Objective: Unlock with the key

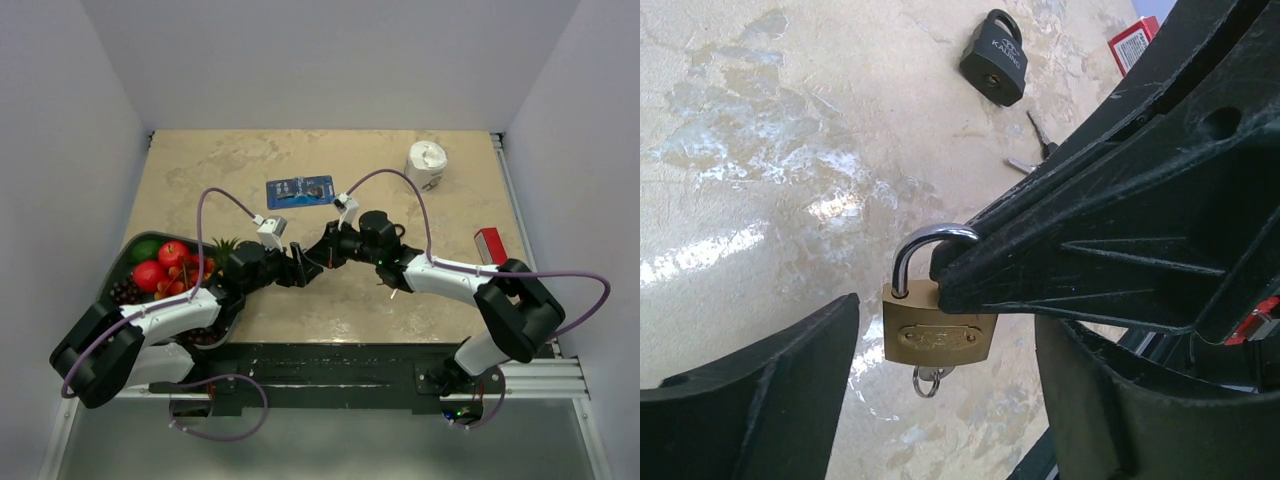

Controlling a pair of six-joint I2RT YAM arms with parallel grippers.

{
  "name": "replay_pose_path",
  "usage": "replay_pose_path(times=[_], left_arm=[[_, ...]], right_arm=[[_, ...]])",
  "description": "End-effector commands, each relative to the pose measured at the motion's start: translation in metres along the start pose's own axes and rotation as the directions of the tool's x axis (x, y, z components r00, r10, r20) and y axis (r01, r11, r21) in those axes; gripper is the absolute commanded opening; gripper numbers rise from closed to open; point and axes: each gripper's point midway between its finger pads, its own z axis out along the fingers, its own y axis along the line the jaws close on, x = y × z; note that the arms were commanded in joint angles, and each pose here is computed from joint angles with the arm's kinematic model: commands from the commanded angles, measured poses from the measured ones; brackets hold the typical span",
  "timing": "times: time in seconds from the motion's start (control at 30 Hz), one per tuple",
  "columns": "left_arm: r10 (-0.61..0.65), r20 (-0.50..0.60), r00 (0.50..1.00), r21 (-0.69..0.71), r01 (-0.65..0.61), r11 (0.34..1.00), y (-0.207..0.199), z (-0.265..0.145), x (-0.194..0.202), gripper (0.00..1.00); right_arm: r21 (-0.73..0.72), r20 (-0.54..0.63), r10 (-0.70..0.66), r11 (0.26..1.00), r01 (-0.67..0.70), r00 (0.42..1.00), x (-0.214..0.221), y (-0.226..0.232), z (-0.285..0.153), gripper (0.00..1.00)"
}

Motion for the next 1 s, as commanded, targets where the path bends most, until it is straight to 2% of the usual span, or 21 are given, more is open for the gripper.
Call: replay_pose_path(times=[0.0, 0.1, 0.3, 0.33, 0.4, 0.43, 0.5, 0.53, 0.6, 0.63, 0.67, 0.7, 0.73, 0.83, 0.97], left_arm=[[0.004, 0.124, 0.992, 0.048, -0.010, 0.999, -0.016, 0.003, -0.038, 0.70], [0.002, 0.136, 0.991, 0.047, -0.008, 0.999, -0.016, 0.001, -0.041, 0.65], [-0.002, 0.140, 0.990, 0.047, -0.005, 0.999, -0.016, 0.001, -0.042, 0.45], [-0.001, 0.140, 0.990, 0.045, -0.005, 0.999, -0.016, 0.002, -0.041, 0.37], [-0.005, 0.143, 0.990, 0.046, -0.002, 0.999, -0.015, 0.002, -0.042, 0.26], [-0.006, 0.143, 0.990, 0.049, -0.001, 0.999, -0.016, 0.003, -0.043, 0.17], [-0.011, 0.135, 0.991, 0.051, 0.004, 0.999, -0.017, 0.005, -0.042, 0.09], [-0.014, 0.133, 0.991, 0.054, 0.007, 0.999, -0.017, 0.005, -0.042, 0.00], [-0.028, 0.128, 0.991, 0.056, 0.021, 0.998, -0.017, 0.007, -0.041, 0.00], [-0.037, 0.134, 0.990, 0.059, 0.030, 0.998, -0.017, 0.007, -0.042, 0.00], [-0.047, 0.141, 0.989, 0.057, 0.040, 0.998, -0.016, 0.007, -0.043, 0.00], [-0.073, 0.145, 0.987, 0.059, 0.065, 0.996, -0.016, 0.006, -0.044, 0.00], [-0.094, 0.152, 0.984, 0.056, 0.087, 0.995, -0.014, 0.005, -0.044, 0.00], [-0.183, 0.190, 0.965, 0.052, 0.176, 0.983, -0.009, 0.002, -0.052, 0.00], [-0.305, 0.259, 0.917, 0.046, 0.304, 0.952, -0.001, -0.004, -0.065, 0.00]], right_arm=[[-0.117, -0.008, 0.004, 0.993, -0.005, 1.000, -0.005, 0.029, -0.006, 0.00], [-0.114, -0.023, 0.009, 0.993, -0.011, 1.000, -0.002, 0.027, -0.007, 0.00], [-0.128, -0.044, -0.008, 0.992, 0.002, 0.999, 0.002, 0.029, -0.008, 0.00], [-0.134, -0.048, -0.012, 0.991, 0.005, 0.999, 0.002, 0.030, -0.008, 0.00], [-0.137, -0.049, -0.019, 0.990, 0.012, 0.999, 0.002, 0.030, -0.008, 0.00], [-0.137, -0.049, -0.020, 0.990, 0.013, 0.999, 0.002, 0.031, -0.009, 0.00], [-0.132, -0.035, -0.022, 0.991, 0.017, 0.999, -0.001, 0.031, -0.011, 0.00], [-0.129, -0.029, -0.021, 0.992, 0.017, 0.999, -0.002, 0.031, -0.012, 0.00], [-0.111, -0.008, -0.015, 0.994, 0.014, 1.000, -0.007, 0.030, -0.012, 0.01], [-0.105, 0.013, -0.014, 0.994, 0.015, 1.000, -0.013, 0.031, -0.015, 0.05], [-0.093, 0.028, 0.004, 0.996, -0.001, 1.000, -0.014, 0.029, -0.018, 0.16], [-0.085, 0.071, 0.004, 0.996, 0.002, 0.997, -0.024, 0.027, -0.020, 0.22], [-0.089, 0.108, 0.005, 0.996, 0.005, 0.994, -0.032, 0.031, -0.027, 0.35], [-0.059, 0.214, 0.015, 0.998, -0.002, 0.977, -0.049, 0.027, -0.046, 0.50], [-0.015, 0.298, -0.018, 1.000, 0.024, 0.954, -0.046, 0.019, -0.068, 0.52]])
